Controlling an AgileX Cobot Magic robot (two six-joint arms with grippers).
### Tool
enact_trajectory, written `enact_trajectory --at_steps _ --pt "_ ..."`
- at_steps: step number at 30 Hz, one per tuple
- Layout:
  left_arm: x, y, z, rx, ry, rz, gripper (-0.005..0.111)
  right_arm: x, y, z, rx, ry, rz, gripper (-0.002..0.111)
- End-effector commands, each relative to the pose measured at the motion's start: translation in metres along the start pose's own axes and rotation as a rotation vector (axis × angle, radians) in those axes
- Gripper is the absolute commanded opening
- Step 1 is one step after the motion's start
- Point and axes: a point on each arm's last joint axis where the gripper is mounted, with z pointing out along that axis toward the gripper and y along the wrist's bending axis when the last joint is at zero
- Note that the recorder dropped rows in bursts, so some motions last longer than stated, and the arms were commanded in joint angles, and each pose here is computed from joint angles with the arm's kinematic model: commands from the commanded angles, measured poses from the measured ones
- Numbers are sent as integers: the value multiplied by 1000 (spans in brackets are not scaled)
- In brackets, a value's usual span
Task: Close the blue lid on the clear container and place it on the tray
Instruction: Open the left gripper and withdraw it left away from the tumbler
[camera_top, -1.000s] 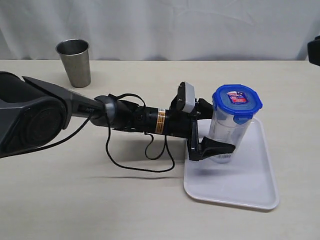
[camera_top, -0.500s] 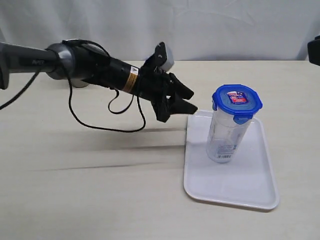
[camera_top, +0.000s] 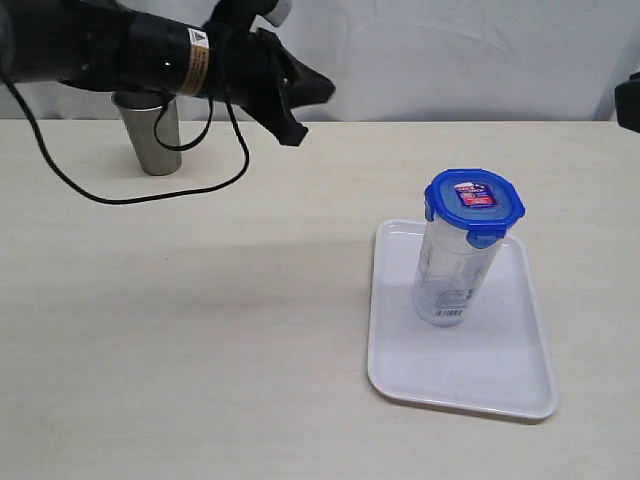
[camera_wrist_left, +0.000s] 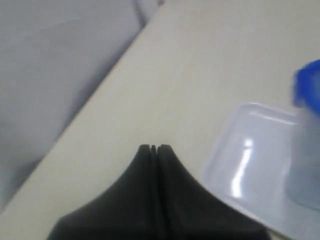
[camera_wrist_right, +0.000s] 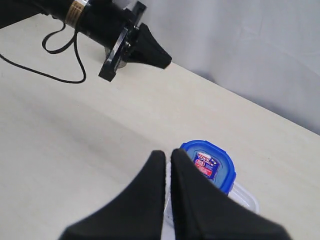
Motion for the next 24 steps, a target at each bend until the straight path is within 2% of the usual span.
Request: enact_trajectory --at_steps 1,2,5,6,8,10,15,18,20,24 --pt "-2 6 -37 -469 139 3 0 1 -1 0 7 2 2 4" --pt "-1 7 -47 -588 175 10 0 1 -1 0 7 2 2 4" --pt "1 10 -71 -844 252 24 0 1 -1 0 7 2 2 4" --pt "0 11 -78 -892 261 25 0 1 -1 0 7 2 2 4" --pt "-3 9 -89 -919 253 -7 0 1 -1 -2 6 -3 5 4" --pt "-6 2 -95 -870 221 -36 0 1 -2 -7 1 -19 13 4" --pt "-27 -34 -113 -594 63 -60 0 4 -8 -33 3 -114 33 4" --pt "-42 -55 -136 -494 -50 -127 0 9 -11 -52 0 -208 47 4" --pt "-50 -68 -155 -465 -102 -129 0 14 -13 -62 -6 -279 52 4" --pt "-55 -88 -192 -479 -184 -151 0 28 -13 -76 -22 -396 61 4"
